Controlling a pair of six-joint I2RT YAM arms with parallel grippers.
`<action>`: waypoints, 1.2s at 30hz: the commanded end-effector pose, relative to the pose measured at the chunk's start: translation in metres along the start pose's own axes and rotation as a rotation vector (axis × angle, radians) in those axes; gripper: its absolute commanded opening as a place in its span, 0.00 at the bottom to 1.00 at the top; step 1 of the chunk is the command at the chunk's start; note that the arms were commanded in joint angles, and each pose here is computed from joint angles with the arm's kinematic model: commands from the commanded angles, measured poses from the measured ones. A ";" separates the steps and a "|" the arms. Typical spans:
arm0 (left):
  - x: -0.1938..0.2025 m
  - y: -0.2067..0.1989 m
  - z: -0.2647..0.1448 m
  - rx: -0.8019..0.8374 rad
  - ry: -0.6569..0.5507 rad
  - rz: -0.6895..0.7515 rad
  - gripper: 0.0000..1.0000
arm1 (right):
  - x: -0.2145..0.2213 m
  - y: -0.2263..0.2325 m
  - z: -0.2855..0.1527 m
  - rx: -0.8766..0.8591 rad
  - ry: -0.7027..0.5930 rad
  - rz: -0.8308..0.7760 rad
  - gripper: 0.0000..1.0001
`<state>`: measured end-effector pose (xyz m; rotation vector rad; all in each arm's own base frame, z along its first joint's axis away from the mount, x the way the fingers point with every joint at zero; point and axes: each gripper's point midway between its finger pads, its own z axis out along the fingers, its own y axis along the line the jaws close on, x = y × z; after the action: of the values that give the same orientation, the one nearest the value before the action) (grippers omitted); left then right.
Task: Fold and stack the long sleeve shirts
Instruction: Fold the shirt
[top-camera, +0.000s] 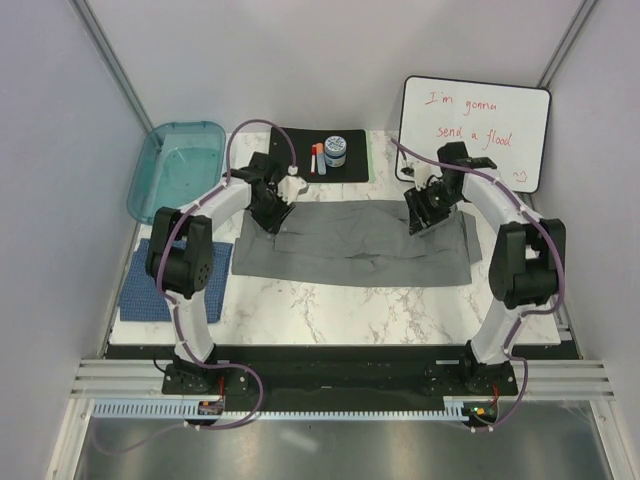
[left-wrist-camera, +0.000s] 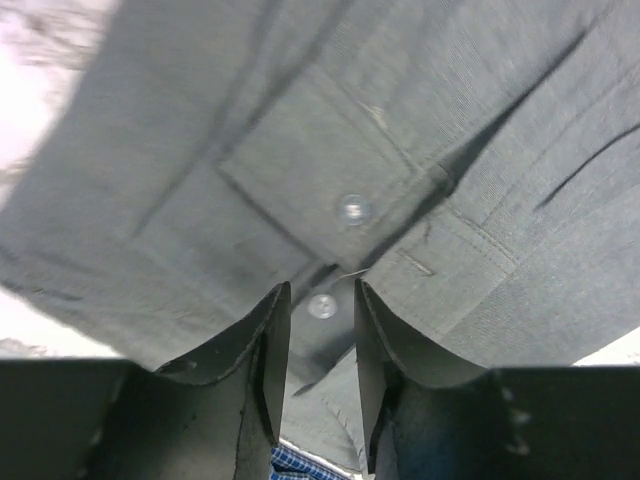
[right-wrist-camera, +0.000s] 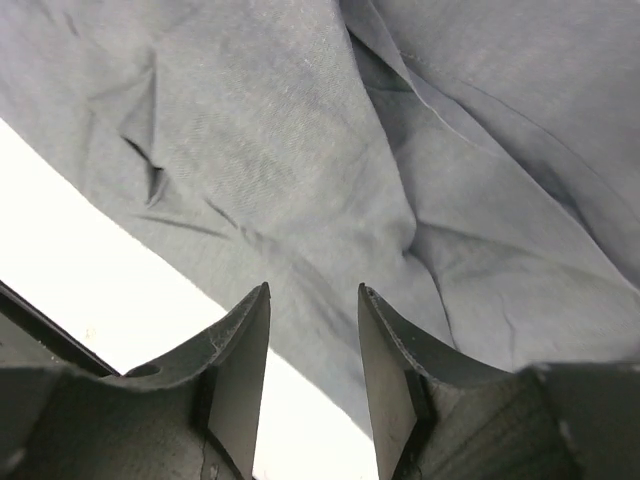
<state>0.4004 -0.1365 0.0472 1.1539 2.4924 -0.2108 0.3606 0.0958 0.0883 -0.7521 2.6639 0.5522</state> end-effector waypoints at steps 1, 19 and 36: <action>0.029 -0.014 0.021 -0.012 0.121 0.181 0.36 | 0.014 -0.009 -0.039 0.062 -0.021 0.044 0.47; 0.077 -0.254 -0.072 0.473 0.235 0.238 0.34 | 0.082 -0.028 -0.047 0.115 0.100 0.081 0.40; -0.016 -0.114 -0.204 0.131 -0.636 -0.175 0.52 | 0.028 0.028 0.104 0.101 0.272 -0.231 0.38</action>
<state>0.2549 -0.1738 0.2238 0.8980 2.0523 -0.7071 0.3199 0.1170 0.0158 -1.0619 2.8332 0.3037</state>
